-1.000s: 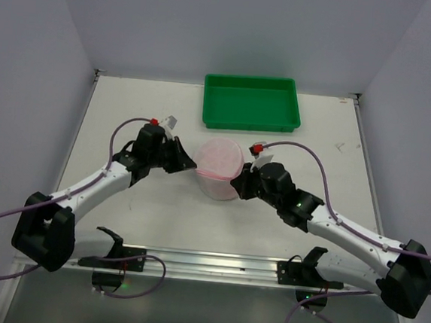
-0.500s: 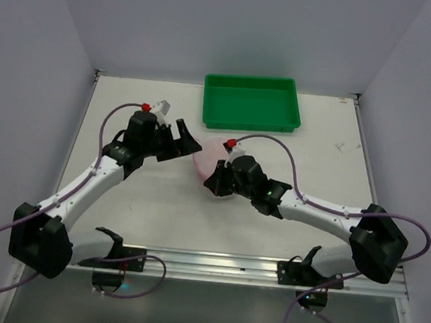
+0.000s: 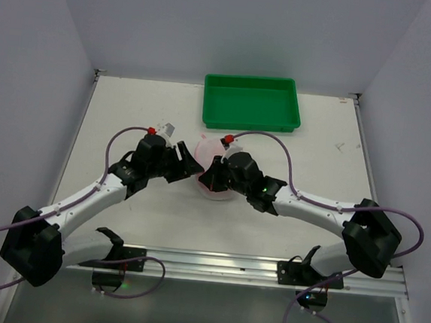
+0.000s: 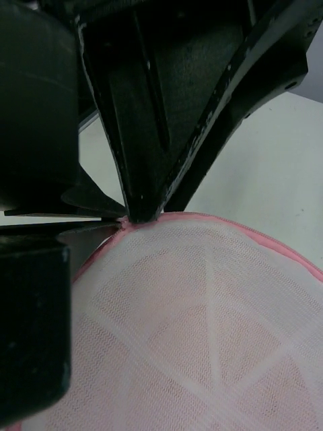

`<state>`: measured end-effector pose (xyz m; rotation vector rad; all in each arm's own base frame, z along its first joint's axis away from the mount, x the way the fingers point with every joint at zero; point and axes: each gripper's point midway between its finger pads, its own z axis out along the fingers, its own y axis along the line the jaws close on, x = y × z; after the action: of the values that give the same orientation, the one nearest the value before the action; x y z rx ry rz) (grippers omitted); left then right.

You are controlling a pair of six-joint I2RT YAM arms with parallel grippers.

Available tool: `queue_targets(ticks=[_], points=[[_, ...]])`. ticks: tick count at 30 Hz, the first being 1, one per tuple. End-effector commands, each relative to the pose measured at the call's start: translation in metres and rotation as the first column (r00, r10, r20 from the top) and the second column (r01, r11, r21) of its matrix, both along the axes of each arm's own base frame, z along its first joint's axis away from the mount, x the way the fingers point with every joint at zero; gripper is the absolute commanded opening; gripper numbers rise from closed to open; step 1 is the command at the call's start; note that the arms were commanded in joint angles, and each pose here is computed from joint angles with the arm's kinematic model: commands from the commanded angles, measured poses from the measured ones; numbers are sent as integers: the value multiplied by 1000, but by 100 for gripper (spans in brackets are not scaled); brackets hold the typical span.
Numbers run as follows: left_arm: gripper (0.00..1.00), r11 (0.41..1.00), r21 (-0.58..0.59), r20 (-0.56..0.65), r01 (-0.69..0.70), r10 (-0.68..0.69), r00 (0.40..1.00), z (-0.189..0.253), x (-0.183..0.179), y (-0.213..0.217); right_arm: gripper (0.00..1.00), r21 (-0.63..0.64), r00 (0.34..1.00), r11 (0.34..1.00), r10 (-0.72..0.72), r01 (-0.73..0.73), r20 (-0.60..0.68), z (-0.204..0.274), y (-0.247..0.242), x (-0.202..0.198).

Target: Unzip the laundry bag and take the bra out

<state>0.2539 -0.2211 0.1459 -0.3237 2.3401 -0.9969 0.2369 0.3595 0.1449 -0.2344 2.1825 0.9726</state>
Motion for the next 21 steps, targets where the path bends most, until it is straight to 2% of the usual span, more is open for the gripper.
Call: queue_targets(ticks=[1,2,5,6,8,9,10,11,16,18,19,21], points=[[64,997,-73,83,-28,34,996,25,24,-18,0,38,999,999,-16,15,28,12,2,1],[61,997,-72,81,-27,33,996,21,27,-22,0,34,1000,999,-18,17,26,11,0,0],[41,997,-67,72,-44,49,996,14,30,-22,0,-1,999,1000,-21,21,29,5,-13,-5],[30,997,-63,70,-48,53,996,13,30,-21,0,-6,999,1000,-24,24,44,8,-18,-7],[20,997,-51,71,-53,56,996,9,30,-19,0,-48,999,998,-33,35,42,-5,-32,-12],[9,997,-46,72,-55,58,996,8,31,-18,0,-54,997,997,-43,46,66,0,-40,-12],[3,998,-37,79,-48,51,996,8,31,-18,0,-84,997,995,-45,50,65,-5,-48,-15],[0,998,-30,80,-47,49,996,6,32,-16,0,-113,997,992,-50,57,65,-11,-56,-18],[0,999,54,110,10,-16,994,2,35,-1,0,-208,984,968,-113,140,140,-16,-108,-16],[0,995,90,90,40,-48,995,-4,39,10,0,-190,979,972,-105,138,174,-6,-114,-16],[0,990,127,133,69,-86,987,6,48,13,0,-188,980,974,-94,127,176,-5,-113,-18],[0,976,193,104,96,-118,988,-1,56,21,0,-172,986,983,-33,61,165,-2,-103,-24]])
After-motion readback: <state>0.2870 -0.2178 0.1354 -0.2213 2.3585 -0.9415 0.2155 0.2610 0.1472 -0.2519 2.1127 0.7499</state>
